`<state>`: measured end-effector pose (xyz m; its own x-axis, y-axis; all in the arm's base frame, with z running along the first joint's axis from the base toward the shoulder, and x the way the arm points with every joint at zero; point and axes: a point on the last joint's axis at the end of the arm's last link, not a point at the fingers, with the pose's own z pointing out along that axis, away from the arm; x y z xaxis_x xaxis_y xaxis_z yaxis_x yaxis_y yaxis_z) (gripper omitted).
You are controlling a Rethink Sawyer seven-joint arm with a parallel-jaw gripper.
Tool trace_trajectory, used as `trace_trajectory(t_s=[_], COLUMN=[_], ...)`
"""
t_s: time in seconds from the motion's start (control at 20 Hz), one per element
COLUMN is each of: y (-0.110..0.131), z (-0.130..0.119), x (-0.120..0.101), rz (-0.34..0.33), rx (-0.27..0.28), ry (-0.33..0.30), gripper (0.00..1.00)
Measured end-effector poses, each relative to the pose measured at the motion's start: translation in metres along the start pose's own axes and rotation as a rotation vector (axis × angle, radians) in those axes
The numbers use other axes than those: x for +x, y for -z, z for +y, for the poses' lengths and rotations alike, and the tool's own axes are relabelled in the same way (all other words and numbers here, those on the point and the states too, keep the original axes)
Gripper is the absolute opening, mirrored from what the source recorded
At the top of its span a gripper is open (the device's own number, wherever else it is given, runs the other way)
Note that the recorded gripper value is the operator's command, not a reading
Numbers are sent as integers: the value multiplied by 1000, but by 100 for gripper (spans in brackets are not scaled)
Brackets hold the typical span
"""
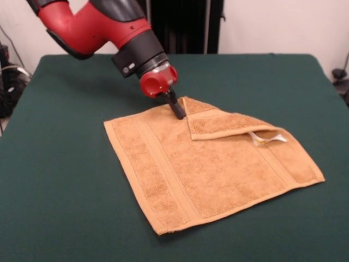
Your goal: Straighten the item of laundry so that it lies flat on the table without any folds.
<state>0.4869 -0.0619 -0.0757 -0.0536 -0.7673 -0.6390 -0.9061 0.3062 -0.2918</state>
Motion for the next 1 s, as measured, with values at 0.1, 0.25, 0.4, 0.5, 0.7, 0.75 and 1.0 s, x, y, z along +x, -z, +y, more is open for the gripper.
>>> trace_trajectory(t_s=[0.1,0.25,0.4,0.5,0.7,0.75,1.0], y=[3,3,1,0,-3,-4,-5], z=[2,3,4,3,1,0,-4], x=[5,10,14,16,18,19,20], rz=[-27,-69,-112,-130,-161,-165,-180], rx=[-12,-22,-32,-40,-70,-78,-106], ry=[-58,-133,-194,-221,-258,-262,-264], gripper=[0,0,0,0,0,0,0])
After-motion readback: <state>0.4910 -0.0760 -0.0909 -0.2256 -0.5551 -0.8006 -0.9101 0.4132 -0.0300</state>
